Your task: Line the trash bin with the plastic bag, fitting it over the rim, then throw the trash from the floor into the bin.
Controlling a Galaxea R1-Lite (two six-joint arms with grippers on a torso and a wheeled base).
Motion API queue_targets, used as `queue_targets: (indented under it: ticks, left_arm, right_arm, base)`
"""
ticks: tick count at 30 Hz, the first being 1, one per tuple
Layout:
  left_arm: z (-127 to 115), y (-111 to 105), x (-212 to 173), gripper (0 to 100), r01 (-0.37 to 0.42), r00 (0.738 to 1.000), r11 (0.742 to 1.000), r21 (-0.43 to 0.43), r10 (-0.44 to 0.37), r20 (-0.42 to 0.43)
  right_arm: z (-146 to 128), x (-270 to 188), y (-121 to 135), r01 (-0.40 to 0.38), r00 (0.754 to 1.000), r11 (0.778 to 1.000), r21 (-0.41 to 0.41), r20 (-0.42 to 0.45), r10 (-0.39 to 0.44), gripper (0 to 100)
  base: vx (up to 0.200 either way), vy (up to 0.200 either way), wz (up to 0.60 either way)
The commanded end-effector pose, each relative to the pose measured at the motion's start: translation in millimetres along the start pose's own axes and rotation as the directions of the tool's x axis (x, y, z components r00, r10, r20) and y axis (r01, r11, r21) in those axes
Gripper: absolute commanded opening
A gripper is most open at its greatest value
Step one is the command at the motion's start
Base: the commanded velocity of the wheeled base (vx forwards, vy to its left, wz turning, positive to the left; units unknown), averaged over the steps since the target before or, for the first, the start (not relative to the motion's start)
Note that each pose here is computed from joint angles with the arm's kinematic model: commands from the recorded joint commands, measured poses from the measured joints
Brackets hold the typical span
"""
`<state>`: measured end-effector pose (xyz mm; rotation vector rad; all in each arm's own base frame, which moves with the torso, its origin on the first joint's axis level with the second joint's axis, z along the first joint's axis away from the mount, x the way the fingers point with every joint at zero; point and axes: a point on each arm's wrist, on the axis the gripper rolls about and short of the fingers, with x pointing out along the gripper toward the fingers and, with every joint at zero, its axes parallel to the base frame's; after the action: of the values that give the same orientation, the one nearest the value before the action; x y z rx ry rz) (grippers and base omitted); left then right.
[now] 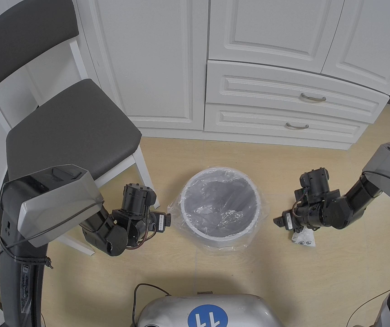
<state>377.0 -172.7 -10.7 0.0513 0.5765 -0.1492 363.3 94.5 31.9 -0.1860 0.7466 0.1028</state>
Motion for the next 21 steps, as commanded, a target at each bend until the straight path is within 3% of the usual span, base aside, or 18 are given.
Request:
queue_targets:
  ticks: [1,7,12,16,19,21]
  left_arm:
    - [6,1,-19,100,0.016,1.000,0.999,0.034,-0.017,0.006]
    - [10,-4,-31,100,0.032,0.999,0.999,0.042,-0.033,0.017]
    - [16,-6,-39,100,0.042,0.998,0.998,0.043,-0.043,0.035]
    - [17,-7,-41,100,0.044,0.998,0.998,0.043,-0.045,0.038]
    - [17,-7,-41,100,0.044,0.998,0.998,0.041,-0.045,0.038]
    - [18,-6,-40,100,0.043,0.998,0.998,0.039,-0.045,0.045]
  right_arm:
    - [-36,-14,16,-0.052,0.998,0.984,-0.171,-0.042,0.045,100]
    - [-65,2,53,-0.128,0.990,0.960,-0.248,-0.091,0.108,100]
    - [-78,13,74,-0.160,0.986,0.955,-0.248,-0.091,0.142,100]
    - [-74,28,91,-0.175,0.985,0.974,-0.141,-0.034,0.171,100]
    - [-65,36,91,-0.168,0.986,0.982,-0.083,-0.011,0.167,100]
    - [-51,50,83,-0.147,0.989,0.989,0.009,0.031,0.147,100]
  base:
    - [0.000,0.000,0.00]
    - [0.000,0.000,0.00]
    - [0.000,0.000,0.00]
    - [0.000,0.000,0.00]
    - [0.000,0.000,0.00]
    - [0.000,0.000,0.00]
